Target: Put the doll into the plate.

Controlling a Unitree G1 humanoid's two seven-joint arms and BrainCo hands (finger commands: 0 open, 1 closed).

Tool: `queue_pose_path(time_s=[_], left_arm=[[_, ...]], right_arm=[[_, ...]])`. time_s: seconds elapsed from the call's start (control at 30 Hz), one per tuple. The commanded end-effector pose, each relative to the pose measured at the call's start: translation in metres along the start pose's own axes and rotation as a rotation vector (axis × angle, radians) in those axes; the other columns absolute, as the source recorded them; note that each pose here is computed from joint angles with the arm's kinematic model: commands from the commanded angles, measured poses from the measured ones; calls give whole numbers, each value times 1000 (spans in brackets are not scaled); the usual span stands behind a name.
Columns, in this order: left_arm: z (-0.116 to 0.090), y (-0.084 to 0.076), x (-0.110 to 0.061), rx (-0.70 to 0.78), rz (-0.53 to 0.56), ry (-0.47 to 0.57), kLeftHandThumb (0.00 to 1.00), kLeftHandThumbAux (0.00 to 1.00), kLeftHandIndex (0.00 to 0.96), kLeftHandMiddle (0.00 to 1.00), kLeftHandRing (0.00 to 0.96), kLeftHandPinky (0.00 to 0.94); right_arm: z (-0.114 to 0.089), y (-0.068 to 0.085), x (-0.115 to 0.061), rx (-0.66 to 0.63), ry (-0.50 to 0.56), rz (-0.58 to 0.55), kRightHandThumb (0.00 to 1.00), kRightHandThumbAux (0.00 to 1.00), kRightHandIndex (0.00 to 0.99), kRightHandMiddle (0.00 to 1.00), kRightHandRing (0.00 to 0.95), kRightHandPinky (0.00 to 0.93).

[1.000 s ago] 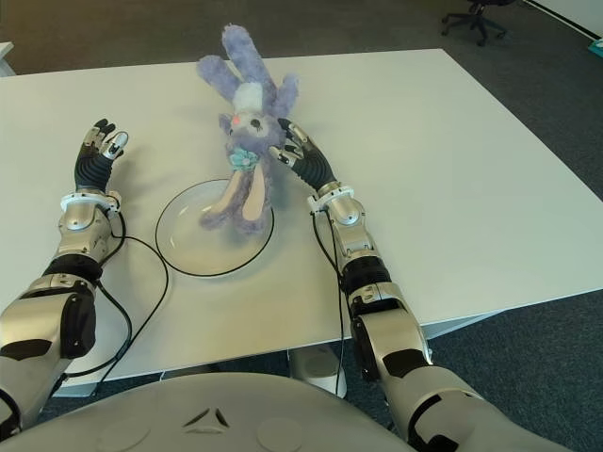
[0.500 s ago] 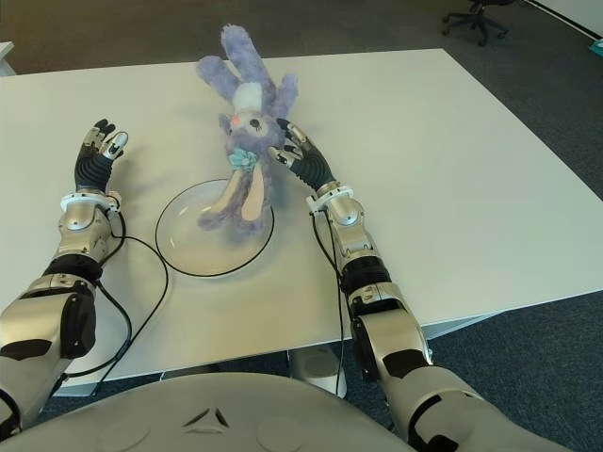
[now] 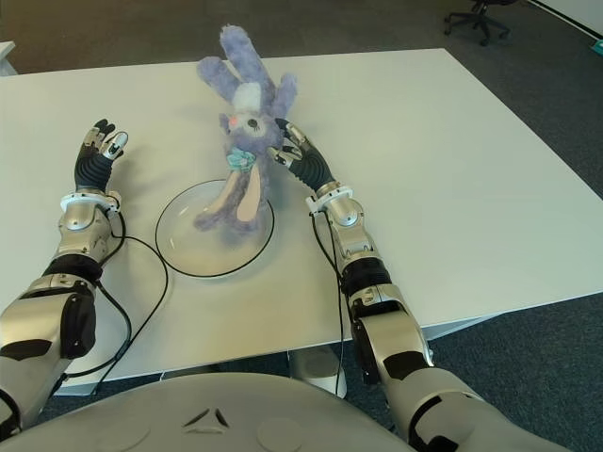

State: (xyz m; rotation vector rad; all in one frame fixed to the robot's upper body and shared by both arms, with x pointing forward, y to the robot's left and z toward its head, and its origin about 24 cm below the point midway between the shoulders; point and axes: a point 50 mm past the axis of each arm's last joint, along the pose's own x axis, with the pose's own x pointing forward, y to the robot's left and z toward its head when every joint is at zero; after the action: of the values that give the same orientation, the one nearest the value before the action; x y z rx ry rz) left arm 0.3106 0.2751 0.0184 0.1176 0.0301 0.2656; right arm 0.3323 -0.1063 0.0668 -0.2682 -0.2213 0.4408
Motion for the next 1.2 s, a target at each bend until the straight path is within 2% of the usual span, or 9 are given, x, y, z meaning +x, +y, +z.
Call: queue_pose_path(time_s=[0.03, 0.5, 1.2], left_arm=[[-42, -12, -28, -15, -23, 151, 0, 490, 24, 96, 98, 103], [-41, -12, -28, -4, -26, 146, 0, 480, 13, 97, 105, 116], [-42, -10, -29, -6, -22, 143, 0, 496, 26, 95, 101, 110]], right_arm=[[-20, 12, -14, 10, 86, 23, 452, 474, 38, 0, 39, 136], [-20, 14, -9, -61, 126, 27, 430, 444, 28, 0, 44, 141], [-21, 17, -5, -55, 125, 9, 434, 461, 39, 1, 53, 151]])
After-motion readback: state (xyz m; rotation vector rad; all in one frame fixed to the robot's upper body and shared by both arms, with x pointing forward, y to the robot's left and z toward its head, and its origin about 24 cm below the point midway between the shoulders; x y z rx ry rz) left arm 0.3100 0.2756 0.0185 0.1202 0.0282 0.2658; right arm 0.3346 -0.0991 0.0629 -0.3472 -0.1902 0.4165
